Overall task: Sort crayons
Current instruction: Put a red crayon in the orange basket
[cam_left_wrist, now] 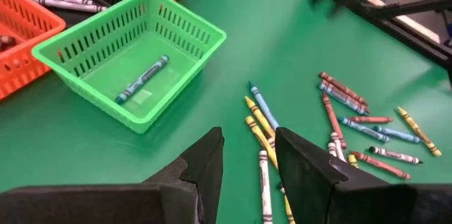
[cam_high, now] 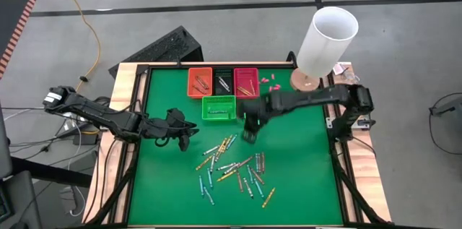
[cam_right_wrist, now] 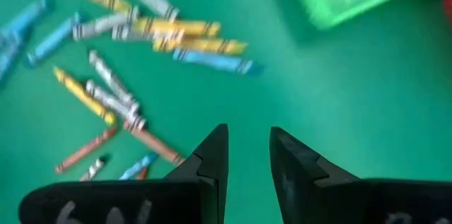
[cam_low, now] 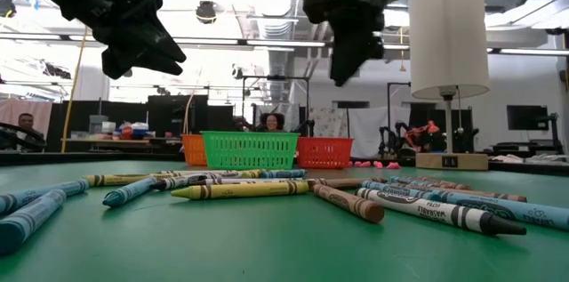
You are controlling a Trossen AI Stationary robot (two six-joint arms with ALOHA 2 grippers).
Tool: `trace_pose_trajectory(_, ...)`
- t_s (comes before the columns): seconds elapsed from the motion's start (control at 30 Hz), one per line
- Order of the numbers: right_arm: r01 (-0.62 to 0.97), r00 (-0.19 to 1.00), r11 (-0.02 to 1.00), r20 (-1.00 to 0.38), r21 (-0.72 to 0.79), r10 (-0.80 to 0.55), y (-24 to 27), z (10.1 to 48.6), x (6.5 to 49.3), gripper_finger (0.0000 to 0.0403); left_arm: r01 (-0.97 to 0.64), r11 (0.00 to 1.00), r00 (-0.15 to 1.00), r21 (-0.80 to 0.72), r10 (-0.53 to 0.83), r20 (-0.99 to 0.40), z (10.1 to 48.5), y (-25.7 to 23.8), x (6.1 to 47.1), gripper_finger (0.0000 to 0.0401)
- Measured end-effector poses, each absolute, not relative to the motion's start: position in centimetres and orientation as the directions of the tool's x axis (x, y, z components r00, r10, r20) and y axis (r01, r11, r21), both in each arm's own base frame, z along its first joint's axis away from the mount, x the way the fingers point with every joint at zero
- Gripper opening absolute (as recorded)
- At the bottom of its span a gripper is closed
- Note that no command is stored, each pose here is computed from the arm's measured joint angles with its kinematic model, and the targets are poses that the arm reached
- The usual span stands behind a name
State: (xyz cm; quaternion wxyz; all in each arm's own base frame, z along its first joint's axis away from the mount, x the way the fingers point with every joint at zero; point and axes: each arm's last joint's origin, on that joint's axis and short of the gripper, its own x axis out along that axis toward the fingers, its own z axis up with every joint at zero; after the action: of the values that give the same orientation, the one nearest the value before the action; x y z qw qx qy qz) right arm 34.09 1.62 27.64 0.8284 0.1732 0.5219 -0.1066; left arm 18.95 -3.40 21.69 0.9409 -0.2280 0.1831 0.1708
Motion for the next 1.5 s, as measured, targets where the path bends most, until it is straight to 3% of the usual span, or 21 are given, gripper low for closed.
trace_pose_trajectory(0.37,0.620,0.381,0.776,-0.909,0.114,-0.171,11.6,23.8,30.2,0.0101,-0.463,0.814,0.861,-0.351,0.319,-0.396,21.8,-3.1,19.0,0.0119)
trace_pose_trajectory(0.57,0.739,0.352,0.660,-0.914,0.139,-0.202,13.4,22.0,28.4,0.0101,-0.469,0.824,0.864,-0.317,0.354,-0.359,22.2,-2.5,19.2,0.0119)
trace_pose_trajectory(0.67,0.731,0.347,0.673,-0.910,0.112,-0.226,13.4,21.3,28.1,0.0101,-0.481,0.827,0.856,-0.291,0.371,-0.359,22.2,-2.1,19.3,0.0119)
trace_pose_trajectory(0.87,0.476,0.465,0.877,-0.828,-0.065,-0.314,12.0,20.9,29.6,0.0101,-0.429,0.856,0.871,-0.289,0.307,-0.384,22.1,-1.7,19.4,0.0119)
trace_pose_trajectory(1.07,0.164,0.583,0.977,-0.785,-0.138,-0.209,10.1,21.6,32.3,0.0101,-0.402,0.861,0.879,-0.311,0.267,-0.396,22.1,-1.5,19.5,0.0119)
trace_pose_trajectory(1.27,-0.143,0.593,0.990,-0.801,-0.004,0.082,9.3,21.5,33.7,0.0100,-0.407,0.860,0.876,-0.308,0.272,-0.400,22.0,-1.5,19.4,0.0119)
trace_pose_trajectory(1.5,-0.254,0.538,0.966,-0.837,-0.041,0.105,9.7,19.4,34.2,0.0097,-0.412,0.853,0.875,-0.320,0.272,-0.401,22.0,-1.5,19.4,0.0119)
